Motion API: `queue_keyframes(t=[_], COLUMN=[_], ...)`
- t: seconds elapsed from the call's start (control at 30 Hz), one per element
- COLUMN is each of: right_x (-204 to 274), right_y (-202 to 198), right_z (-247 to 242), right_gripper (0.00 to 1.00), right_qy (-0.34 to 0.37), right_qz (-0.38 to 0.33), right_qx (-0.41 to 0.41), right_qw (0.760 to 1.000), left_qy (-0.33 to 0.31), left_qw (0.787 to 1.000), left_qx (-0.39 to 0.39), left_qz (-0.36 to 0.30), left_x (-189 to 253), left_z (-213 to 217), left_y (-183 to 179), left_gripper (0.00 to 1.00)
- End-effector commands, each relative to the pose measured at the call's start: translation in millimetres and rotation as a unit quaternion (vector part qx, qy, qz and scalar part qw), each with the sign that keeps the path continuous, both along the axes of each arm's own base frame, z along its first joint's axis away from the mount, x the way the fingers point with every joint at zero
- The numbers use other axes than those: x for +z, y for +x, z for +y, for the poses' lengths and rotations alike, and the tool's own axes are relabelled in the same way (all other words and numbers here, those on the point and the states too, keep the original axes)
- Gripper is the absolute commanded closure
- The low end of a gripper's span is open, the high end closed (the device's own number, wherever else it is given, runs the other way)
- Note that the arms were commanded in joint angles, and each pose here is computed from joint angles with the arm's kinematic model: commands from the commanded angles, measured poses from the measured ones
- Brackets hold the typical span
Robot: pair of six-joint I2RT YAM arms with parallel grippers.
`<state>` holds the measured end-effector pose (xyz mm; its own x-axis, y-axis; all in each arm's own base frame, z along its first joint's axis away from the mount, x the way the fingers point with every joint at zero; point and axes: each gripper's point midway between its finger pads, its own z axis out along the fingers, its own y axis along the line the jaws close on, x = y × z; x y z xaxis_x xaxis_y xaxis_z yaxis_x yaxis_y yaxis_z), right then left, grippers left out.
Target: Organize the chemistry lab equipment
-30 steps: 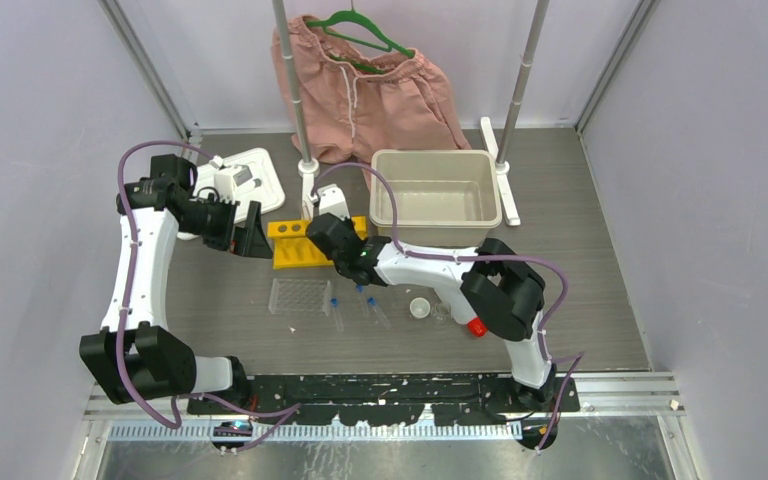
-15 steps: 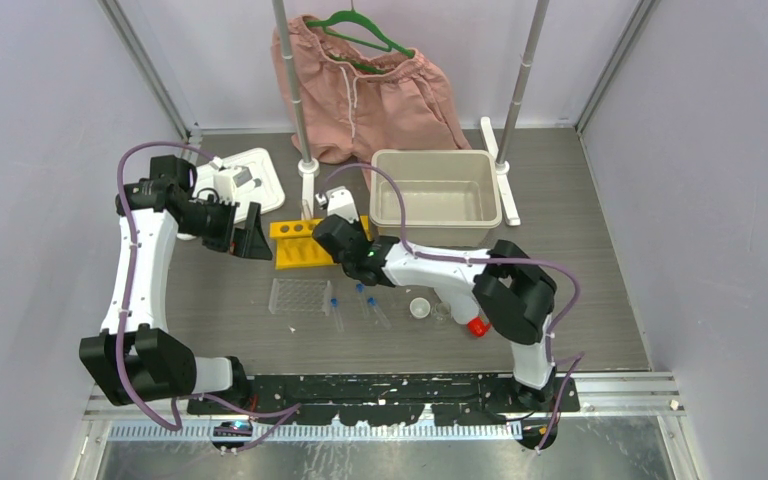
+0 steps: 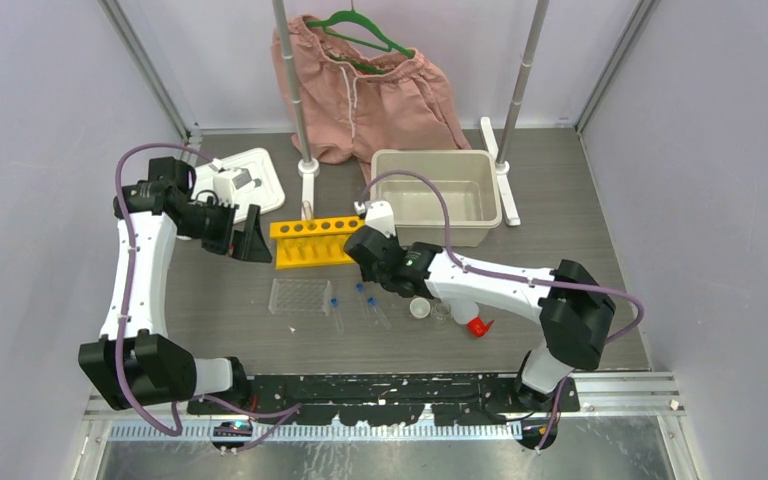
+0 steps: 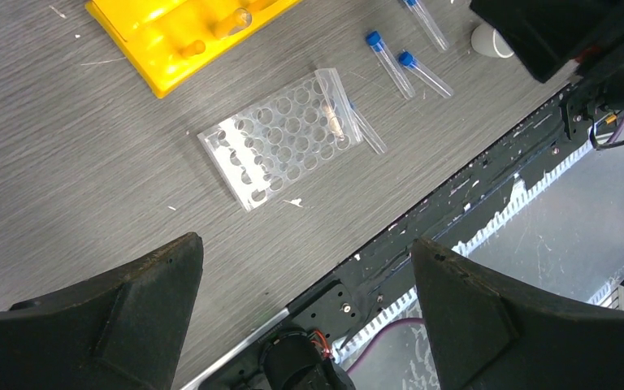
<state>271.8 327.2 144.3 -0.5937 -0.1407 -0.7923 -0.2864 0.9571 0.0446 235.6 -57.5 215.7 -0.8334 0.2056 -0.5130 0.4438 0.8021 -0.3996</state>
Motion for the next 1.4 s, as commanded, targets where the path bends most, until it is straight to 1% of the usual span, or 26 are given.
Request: queue_keyframes(t=[0.0, 0.17, 0.4, 0.6, 0.67, 0.8, 0.87, 0.93, 1.1, 1.2, 1.27, 1.37], right_x=[-37.0, -75.8, -103.0, -118.2, -120.0, -114.1, -97.2, -76.1, -4.0, 49.3, 89.9, 132.3], right_y=[-26.1, -28.6, -10.7, -6.3, -6.6, -10.0, -10.3, -11.7, -27.1, -33.3, -30.9, -22.3], right_z=[-26.0, -23.2, -20.2, -15.9, -14.1, -17.2, -21.5, -21.0, 10.3, 41.0, 62.5, 89.8], right_gripper=[0.54, 0.54, 0.56, 0.62, 0.67, 0.85, 0.92, 0.97, 0.99, 0.99, 0.99, 0.99], right_qy=[-0.028, -0.067, -0.065, -0.06, -0.057, -0.05, -0.041, -0.025, 0.031, 0.088, 0.146, 0.22], right_qz=[0.063, 0.1, 0.124, 0.138, 0.141, 0.142, 0.129, 0.114, 0.064, 0.028, 0.006, -0.021], right_qx=[-0.021, -0.017, -0.027, -0.022, -0.02, -0.022, -0.025, -0.022, 0.022, 0.051, 0.061, 0.062], right_qw=[0.997, 0.993, 0.99, 0.988, 0.988, 0.988, 0.991, 0.993, 0.997, 0.994, 0.987, 0.973], left_qy=[-0.001, 0.001, 0.005, 0.003, 0.001, 0.0, -0.002, -0.005, -0.027, -0.042, -0.052, -0.077], left_qw=[0.999, 0.999, 0.999, 0.999, 0.999, 0.999, 0.999, 0.999, 0.998, 0.998, 0.997, 0.995], left_qx=[-0.009, -0.011, -0.01, -0.011, -0.01, -0.011, -0.013, -0.017, -0.026, -0.032, -0.035, -0.043], left_qz=[-0.038, -0.044, -0.047, -0.045, -0.046, -0.046, -0.048, -0.048, -0.044, -0.043, -0.045, -0.046], left_x=[20.8, 26.8, 31.0, 31.6, 32.6, 34.1, 34.5, 34.6, 36.5, 38.7, 41.3, 47.3], left_z=[-2.0, -2.4, -1.6, -1.9, -2.0, -2.6, -3.2, -4.4, -11.7, -16.5, -19.5, -27.4], left_y=[-5.1, -7.3, -9.7, -7.5, -6.2, -6.2, -6.8, -7.6, -10.9, -13.3, -14.3, -18.1], left_gripper=[0.0, 0.0, 0.0, 0.0, 0.0, 0.0, 0.0, 0.0, 0.01, 0.01, 0.01, 0.02])
